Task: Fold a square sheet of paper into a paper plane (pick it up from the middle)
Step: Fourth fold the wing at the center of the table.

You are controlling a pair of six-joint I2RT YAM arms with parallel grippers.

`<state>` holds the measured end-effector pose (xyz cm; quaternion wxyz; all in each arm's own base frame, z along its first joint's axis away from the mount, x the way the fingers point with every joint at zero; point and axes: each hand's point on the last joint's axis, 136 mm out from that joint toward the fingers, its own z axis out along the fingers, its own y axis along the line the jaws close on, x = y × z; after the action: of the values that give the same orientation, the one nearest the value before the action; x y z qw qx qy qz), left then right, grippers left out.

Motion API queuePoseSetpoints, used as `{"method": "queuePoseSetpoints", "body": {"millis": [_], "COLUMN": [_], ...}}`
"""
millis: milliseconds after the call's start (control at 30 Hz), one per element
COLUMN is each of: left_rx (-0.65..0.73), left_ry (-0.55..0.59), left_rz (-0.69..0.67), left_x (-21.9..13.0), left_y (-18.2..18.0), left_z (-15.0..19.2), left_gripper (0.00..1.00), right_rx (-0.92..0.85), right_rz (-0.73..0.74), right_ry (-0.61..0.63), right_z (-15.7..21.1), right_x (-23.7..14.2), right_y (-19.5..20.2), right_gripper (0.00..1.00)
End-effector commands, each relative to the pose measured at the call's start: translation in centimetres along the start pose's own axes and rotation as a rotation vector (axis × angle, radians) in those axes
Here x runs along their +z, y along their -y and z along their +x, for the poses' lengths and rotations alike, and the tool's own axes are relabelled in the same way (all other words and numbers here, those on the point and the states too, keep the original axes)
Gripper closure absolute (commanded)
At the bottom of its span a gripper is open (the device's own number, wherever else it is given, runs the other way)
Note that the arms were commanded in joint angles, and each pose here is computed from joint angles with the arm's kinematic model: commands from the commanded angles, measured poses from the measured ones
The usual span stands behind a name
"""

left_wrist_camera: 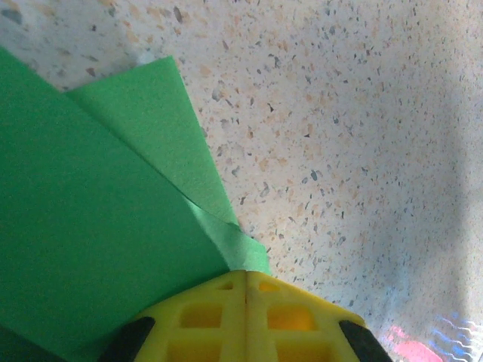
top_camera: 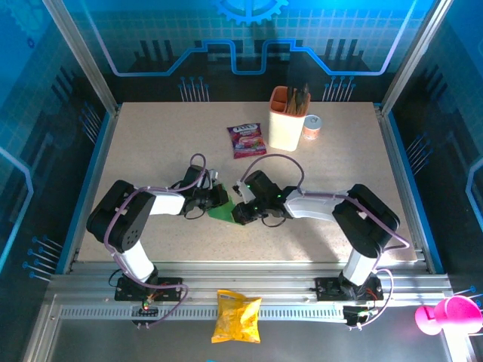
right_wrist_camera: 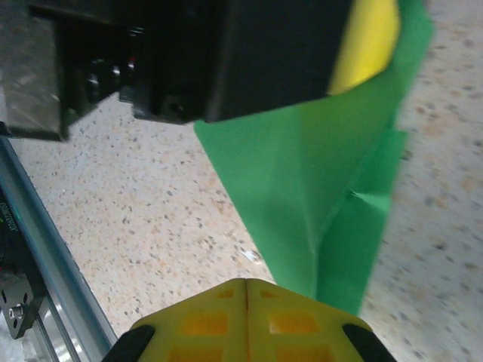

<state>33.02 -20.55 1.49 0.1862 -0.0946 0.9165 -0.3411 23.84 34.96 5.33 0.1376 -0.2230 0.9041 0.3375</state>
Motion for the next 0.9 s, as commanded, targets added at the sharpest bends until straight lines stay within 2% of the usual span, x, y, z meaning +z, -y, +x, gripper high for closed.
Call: {"method": "queuePoseSetpoints", "body": {"millis": [0,267,600,867], "left_rx": [-0.012,-0.013,-0.009,-0.003], "left_ry": [-0.018,-0.026,-0.037,-0.042], "left_rz": [-0.111,-0.122,-0.141,-0.153], "left_x": [0.4,0.5,0.6,0.5], "left_y": [-3.0,-3.5,-4.1,-4.5], "left_z": [0.7,0.9,1.4,1.7], "left_gripper": [1.00,1.00,1.00,1.00], "right_rx": [0.001,0.002,0.040,0.058], "right_rz": [-0.027,-0.036,0.020,0.021], "right_ry": [-0.012,-0.031,-0.061,-0.077], "right_z": [-0.5,-1.2,1.0,2.4], "right_x": [0.9,2.6,3.0,2.9], "right_y": [-1.0,-1.1,2.1,3.2], "right_gripper": [0.92,0.94,0.97,0.98]}}
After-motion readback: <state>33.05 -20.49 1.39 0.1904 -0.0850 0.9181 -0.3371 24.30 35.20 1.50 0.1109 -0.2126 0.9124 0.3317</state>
